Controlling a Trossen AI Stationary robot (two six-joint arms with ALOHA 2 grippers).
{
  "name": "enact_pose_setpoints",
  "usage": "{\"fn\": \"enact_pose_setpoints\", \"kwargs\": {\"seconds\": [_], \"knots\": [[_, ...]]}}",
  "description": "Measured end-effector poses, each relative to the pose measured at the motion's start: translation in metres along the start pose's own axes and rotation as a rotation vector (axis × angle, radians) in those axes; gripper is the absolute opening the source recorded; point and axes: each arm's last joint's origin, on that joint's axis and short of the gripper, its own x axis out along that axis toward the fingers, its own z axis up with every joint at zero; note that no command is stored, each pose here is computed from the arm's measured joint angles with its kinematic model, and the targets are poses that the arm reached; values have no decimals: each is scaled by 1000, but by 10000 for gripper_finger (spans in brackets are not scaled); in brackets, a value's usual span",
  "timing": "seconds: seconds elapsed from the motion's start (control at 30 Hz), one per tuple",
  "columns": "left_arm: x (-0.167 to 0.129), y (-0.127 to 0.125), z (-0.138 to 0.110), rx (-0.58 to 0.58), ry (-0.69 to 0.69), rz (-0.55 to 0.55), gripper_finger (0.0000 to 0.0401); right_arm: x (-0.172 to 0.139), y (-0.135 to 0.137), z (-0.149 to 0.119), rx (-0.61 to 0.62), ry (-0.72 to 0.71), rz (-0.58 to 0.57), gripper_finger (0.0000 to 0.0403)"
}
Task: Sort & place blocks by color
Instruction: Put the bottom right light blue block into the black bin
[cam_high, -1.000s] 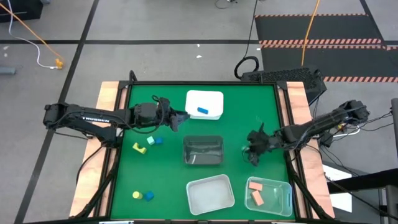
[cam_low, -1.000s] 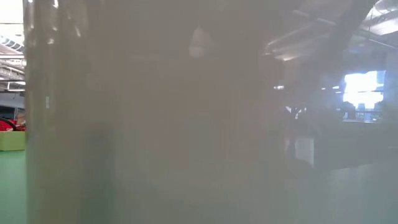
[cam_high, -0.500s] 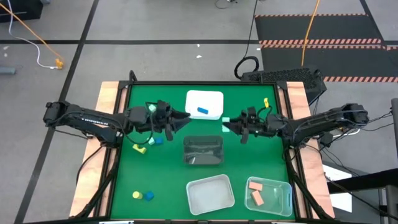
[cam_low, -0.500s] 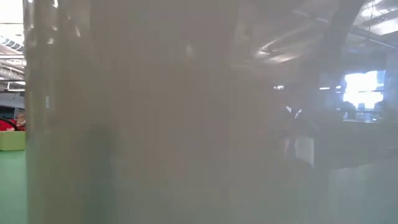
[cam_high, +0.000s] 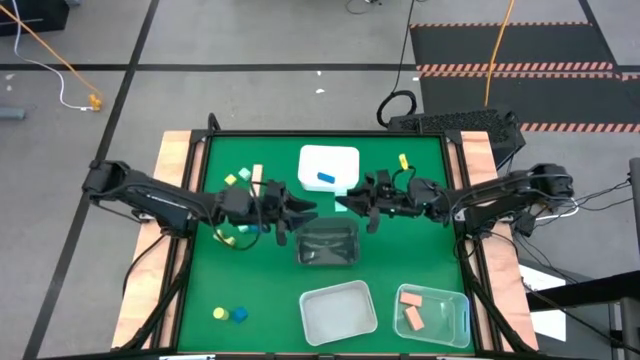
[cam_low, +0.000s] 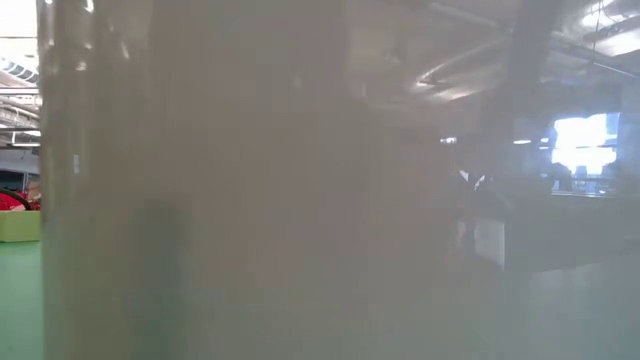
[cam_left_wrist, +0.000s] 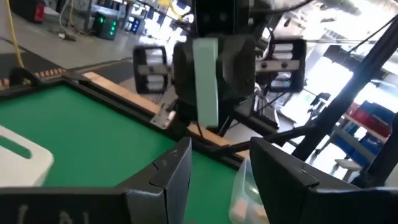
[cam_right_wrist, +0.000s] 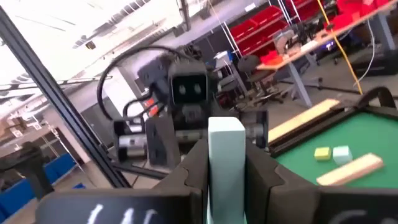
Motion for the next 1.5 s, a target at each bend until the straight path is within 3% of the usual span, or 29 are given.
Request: {"fn": "enact_pose_setpoints", "kwargs": {"seconds": [0.2,0.67,0.77,0.9,0.97,1.17,1.5], "knots": [[8,3,-6,-66,-24,-7,164,15,3,1,-12,10,9,41],[21,13,-15,-85,-63,0,160,48,2,-11,-22,80,-3,42],[21,15,-15,-96,-64,6,133,48,2,-11,-21,81,7,42],[21,14,-15,-91,-55,-12,57,48,2,-11,-6,83,9,43],[21,14,-15,-96,-56,-14,58,48,2,-11,-4,82,12,47],[21,13,-14,-121,-68,-14,58,47,3,-11,-33,106,21,103],[20,11,-12,-148,-91,-15,58,10,8,19,-256,287,-56,208]]}}
